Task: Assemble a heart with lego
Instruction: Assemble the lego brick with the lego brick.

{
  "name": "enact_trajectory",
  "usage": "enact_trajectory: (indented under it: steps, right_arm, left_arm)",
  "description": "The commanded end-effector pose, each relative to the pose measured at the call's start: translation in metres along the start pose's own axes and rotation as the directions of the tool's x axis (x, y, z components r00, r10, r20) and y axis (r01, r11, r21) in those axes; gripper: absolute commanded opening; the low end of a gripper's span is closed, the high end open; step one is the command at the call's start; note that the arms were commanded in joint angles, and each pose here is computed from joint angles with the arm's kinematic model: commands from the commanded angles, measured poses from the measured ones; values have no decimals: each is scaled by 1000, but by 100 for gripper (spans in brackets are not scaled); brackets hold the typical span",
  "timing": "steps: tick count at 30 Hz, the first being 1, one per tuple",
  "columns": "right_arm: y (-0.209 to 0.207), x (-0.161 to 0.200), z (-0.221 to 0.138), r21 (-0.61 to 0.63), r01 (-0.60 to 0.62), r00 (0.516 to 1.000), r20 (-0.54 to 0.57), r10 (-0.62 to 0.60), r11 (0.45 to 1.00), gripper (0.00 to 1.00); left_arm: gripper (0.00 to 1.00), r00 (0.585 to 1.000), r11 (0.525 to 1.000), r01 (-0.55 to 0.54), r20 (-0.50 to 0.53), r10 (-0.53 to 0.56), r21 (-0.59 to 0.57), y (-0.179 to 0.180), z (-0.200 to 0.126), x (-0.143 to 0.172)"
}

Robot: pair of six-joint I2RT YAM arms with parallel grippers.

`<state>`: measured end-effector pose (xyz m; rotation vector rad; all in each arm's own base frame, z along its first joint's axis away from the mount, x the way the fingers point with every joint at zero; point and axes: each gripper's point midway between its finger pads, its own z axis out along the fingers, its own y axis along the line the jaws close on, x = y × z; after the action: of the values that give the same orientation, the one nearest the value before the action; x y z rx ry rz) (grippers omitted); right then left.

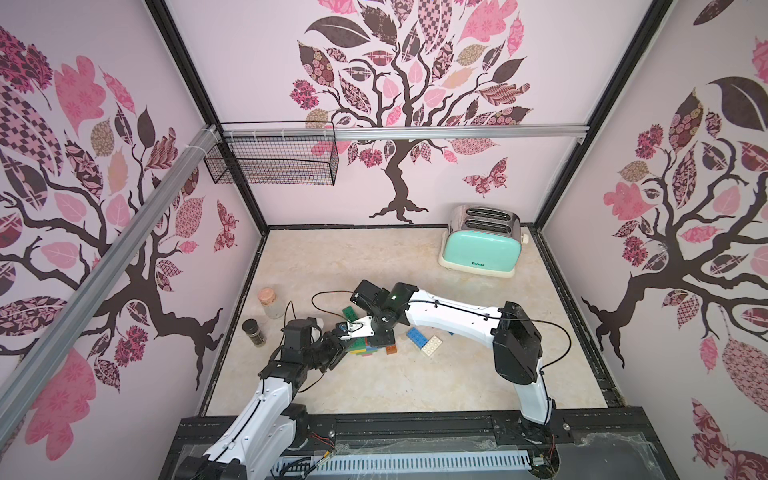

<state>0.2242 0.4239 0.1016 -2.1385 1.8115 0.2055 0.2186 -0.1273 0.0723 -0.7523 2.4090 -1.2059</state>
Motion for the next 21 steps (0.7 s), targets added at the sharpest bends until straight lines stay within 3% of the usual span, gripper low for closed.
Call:
enact_trajectory:
  steps: [1,10,21]
  right_arm:
    - [21,27,34,-93,-68,991,-123,56,993,31]
    - [15,17,35,-79,-134,987,-102,125,988,35]
    - [6,2,18,-46,-117,993,-28,116,992,54]
  left_arm:
    - [61,1000,998,20,13,-21,53,-7,-3,-3]
    - [61,999,999,21,24,-22,36,-7,-9,-5]
    - [61,999,1000,11,45,-11,1,-4,-14,-7]
